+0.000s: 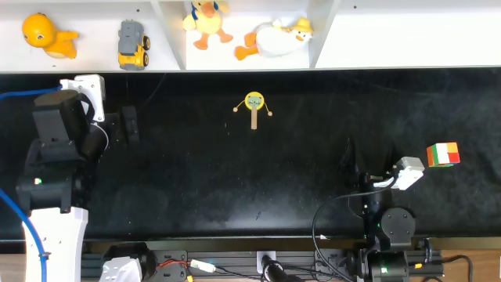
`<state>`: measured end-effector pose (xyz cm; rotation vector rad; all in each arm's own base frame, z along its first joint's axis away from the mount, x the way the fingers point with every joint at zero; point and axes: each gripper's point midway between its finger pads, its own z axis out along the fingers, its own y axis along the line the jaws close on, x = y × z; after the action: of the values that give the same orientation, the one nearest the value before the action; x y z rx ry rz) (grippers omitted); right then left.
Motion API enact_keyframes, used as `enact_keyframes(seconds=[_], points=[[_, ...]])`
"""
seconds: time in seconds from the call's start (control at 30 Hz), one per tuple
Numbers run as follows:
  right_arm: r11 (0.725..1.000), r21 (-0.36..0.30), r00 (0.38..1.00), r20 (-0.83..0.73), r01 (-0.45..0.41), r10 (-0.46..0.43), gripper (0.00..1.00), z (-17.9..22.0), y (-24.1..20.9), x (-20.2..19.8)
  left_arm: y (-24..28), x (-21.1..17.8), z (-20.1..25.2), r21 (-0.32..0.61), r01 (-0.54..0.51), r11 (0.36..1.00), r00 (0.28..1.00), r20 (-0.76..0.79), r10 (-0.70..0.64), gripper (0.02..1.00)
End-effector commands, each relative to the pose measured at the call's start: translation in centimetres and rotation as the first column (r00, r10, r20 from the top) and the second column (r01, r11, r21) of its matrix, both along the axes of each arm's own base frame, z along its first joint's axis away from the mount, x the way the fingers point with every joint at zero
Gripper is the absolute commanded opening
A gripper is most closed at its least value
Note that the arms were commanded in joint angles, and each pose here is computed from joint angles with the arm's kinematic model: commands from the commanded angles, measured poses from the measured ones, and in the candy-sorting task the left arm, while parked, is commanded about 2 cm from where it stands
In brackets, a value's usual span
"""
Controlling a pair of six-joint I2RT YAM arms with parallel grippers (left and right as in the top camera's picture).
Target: Store Toys
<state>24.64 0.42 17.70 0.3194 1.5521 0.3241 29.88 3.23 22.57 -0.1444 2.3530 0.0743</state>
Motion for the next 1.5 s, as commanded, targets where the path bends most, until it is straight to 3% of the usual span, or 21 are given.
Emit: enact_keyframes(seconds=[0.03,0.43,0.6,0.77,0.9,1.0,1.27,1.5], points=[[1.0,0.004,1.0,-0.001,0.002,-0.002,0.998,-0.4,0.0,0.0,0.0,-0.2,0.1,-0.02,-0.008,1.0,1.0,0.006,0.008,0.996],[1.0,0.004,1.0,-0.001,0.002,-0.002,0.993,-0.4,0.0,0.0,-0.3,-1.4,-0.4,-0.032,-0.002,0.999,1.0,-0.03,0.001,0.998],[1.0,0.004,1.0,-0.001,0.002,-0.002,0.993,-0.4,0.0,0.0,1.1,-1.9,1.1,0.036,-0.065,0.997,0.989,0.134,0.06,0.996],[1.0,0.004,1.0,-0.001,0.002,-0.002,0.996,-0.4,0.0,0.0,0.8,-3.2,-0.1,0.035,-0.062,0.997,0.944,0.326,0.048,0.998],[1.0,0.004,1.0,-0.001,0.002,-0.002,0.996,-0.4,0.0,0.0,0.5,-3.9,-2.6,-0.049,-0.086,0.995,0.885,0.455,0.099,0.996],[1.0,0.004,1.0,-0.001,0.002,-0.002,0.996,-0.4,0.0,0.0,0.5,-4.3,-4.7,-0.132,-0.101,0.986,0.84,0.52,0.155,0.998],[1.0,0.004,1.0,-0.001,0.002,-0.002,0.993,-0.4,0.0,0.0,0.1,-4.4,-7.0,-0.135,-0.063,0.989,0.747,0.65,0.136,0.998],[1.0,0.004,1.0,-0.001,0.002,-0.002,0.996,-0.4,0.0,0.0,0.1,-5.3,-6.6,-0.137,-0.064,0.988,0.734,0.664,0.14,0.996]])
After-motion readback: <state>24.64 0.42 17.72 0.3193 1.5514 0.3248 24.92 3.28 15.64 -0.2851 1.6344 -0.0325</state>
